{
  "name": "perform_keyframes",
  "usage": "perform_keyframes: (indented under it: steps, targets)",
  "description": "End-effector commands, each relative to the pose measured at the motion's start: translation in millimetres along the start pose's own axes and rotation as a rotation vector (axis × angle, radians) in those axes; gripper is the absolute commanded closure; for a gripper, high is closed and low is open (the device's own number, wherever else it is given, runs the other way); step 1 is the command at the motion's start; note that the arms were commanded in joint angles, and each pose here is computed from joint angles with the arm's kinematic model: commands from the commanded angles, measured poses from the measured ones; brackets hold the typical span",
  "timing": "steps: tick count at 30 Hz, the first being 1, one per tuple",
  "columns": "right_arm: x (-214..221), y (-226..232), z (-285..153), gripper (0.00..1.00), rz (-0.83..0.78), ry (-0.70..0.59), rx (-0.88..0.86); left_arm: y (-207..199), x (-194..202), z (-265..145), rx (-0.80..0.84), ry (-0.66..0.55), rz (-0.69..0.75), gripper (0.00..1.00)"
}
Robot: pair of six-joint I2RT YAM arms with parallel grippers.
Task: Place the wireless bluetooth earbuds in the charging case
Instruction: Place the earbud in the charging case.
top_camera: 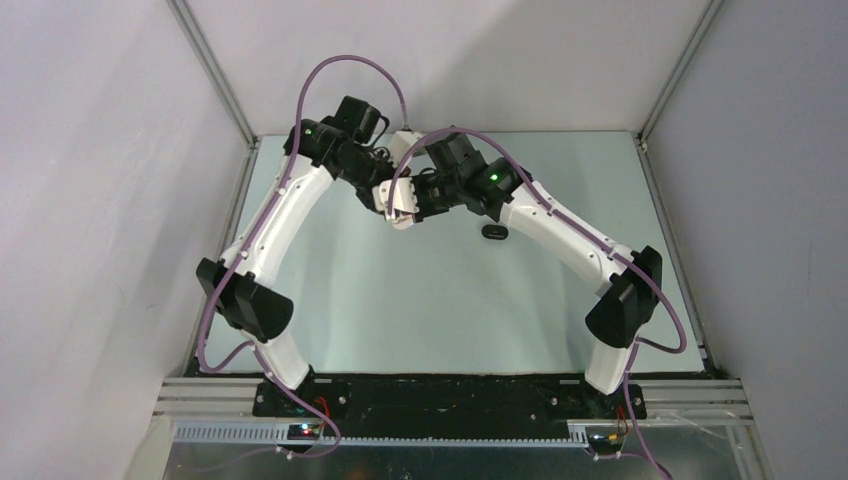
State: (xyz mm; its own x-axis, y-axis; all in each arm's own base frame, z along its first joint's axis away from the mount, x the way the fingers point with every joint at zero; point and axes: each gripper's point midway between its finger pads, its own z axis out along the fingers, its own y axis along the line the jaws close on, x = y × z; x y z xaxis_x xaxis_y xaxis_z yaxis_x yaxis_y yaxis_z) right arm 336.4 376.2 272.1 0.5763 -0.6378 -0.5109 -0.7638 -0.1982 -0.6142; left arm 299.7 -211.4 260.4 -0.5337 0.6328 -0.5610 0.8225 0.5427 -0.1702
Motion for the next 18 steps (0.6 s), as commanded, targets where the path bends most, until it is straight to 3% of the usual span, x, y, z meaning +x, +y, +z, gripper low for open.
perform_keyframes:
  steps: [1, 18]
  targets:
    - [-19.4, -24.7, -9.6, 1.0, 0.029, -0.058, 0.082, -3.2, -12.4, -5.7, -0.03, -0.03, 0.067, 0.9]
    - [-18.5, -21.4, -8.8, 1.0, 0.036, -0.05, 0.074, -3.1, -10.1, -1.5, 0.091, -0.066, -0.012, 0.75]
